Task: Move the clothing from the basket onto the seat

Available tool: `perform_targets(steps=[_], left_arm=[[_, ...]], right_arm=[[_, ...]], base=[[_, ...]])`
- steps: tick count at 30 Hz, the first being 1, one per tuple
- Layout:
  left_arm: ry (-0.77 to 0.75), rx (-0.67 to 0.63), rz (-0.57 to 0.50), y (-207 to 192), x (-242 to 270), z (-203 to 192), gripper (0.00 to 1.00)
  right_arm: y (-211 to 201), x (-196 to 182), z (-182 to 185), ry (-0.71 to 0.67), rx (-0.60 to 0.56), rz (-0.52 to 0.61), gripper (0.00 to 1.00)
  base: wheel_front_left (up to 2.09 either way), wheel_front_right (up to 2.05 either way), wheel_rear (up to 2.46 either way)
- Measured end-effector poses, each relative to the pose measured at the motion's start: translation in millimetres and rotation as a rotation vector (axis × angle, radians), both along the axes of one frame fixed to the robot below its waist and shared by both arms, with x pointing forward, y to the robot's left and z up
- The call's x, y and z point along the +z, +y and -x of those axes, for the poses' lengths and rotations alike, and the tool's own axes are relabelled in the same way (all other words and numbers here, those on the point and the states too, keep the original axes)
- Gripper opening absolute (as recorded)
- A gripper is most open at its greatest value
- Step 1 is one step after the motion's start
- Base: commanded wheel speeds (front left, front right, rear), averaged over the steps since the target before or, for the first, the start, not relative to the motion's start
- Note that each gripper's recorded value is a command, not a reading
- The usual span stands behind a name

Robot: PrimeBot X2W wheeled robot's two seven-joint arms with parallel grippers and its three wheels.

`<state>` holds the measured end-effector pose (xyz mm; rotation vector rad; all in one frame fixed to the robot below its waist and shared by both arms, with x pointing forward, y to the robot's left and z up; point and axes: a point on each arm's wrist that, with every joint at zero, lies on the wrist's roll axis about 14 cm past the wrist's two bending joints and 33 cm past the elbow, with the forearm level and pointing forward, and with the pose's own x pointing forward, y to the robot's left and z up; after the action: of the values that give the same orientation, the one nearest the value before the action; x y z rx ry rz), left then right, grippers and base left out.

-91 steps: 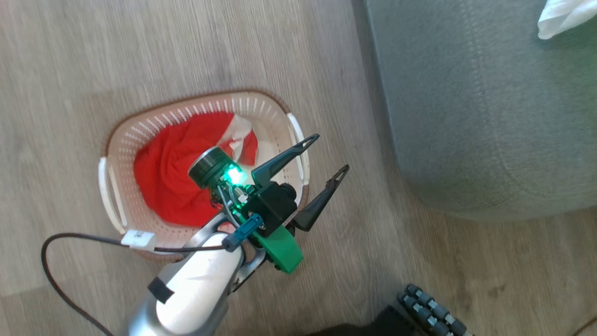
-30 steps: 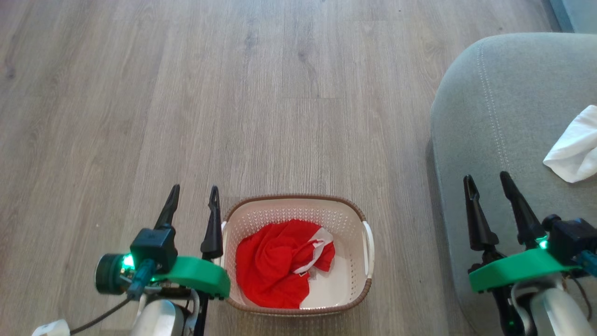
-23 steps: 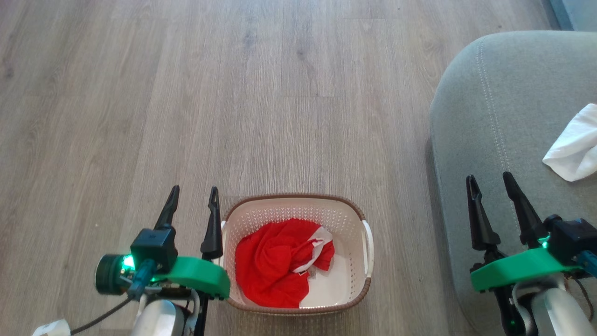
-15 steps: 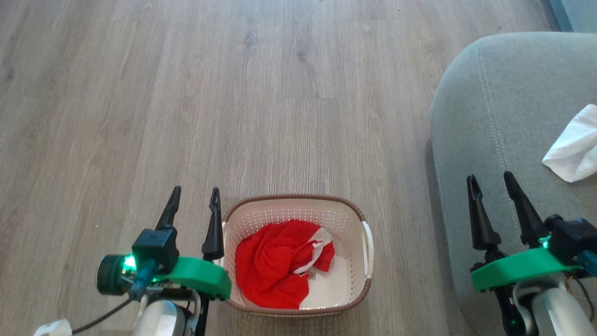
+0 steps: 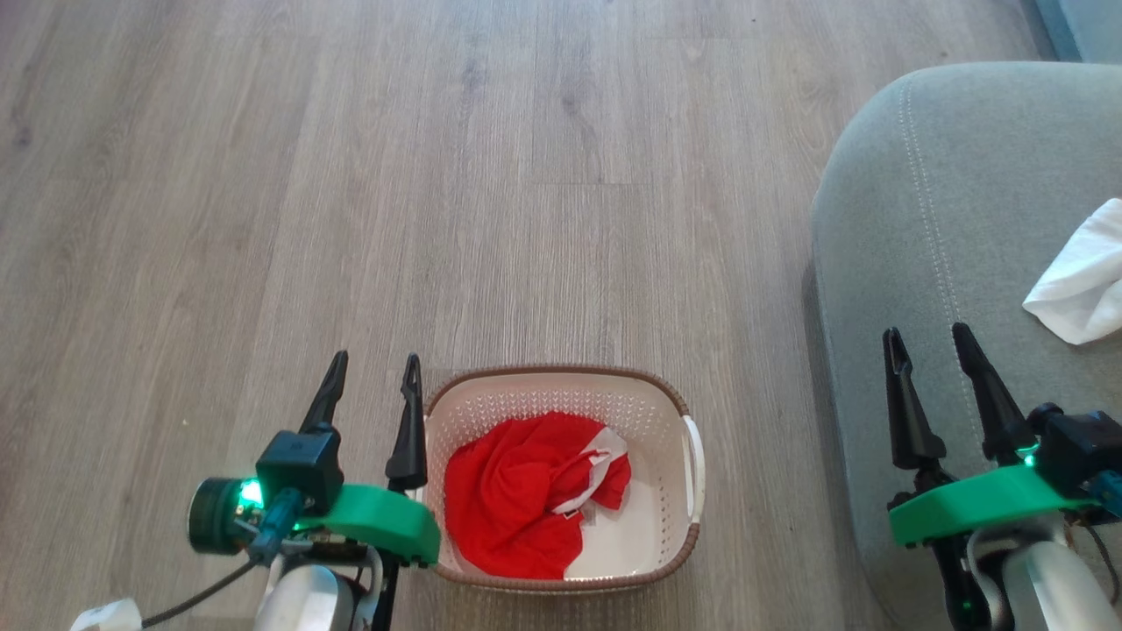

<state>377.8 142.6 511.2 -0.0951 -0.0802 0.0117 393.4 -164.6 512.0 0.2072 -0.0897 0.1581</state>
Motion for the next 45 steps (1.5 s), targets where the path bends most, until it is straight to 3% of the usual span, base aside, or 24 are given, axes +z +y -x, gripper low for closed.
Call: perform_targets(steps=[14,27,33,45], left_arm=[[0.012,-0.026,0.001,-6,-4,-1,1.0],[0.221,-0.18,-0.014,-44,-76,-18,1.0],[0.357,-0.288,-0.09,-67,-132,-43,1.0],[0.66,-0.464,-0.167,-96,-265,-77,1.0]], right_arm=[[-4,-1,1,0.004,-0.011,0.006,1.0],[-25,-8,-31,0.003,-0.067,0.057,1.0],[-29,-18,-66,-0.001,-0.073,0.06,1.0],[-36,-85,-104,0.096,-0.081,0.082,1.0]], base=[[0.0,0.0,0.0],[0.0,0.0,0.0],[0.0,0.0,0.0],[0.0,0.0,0.0]])
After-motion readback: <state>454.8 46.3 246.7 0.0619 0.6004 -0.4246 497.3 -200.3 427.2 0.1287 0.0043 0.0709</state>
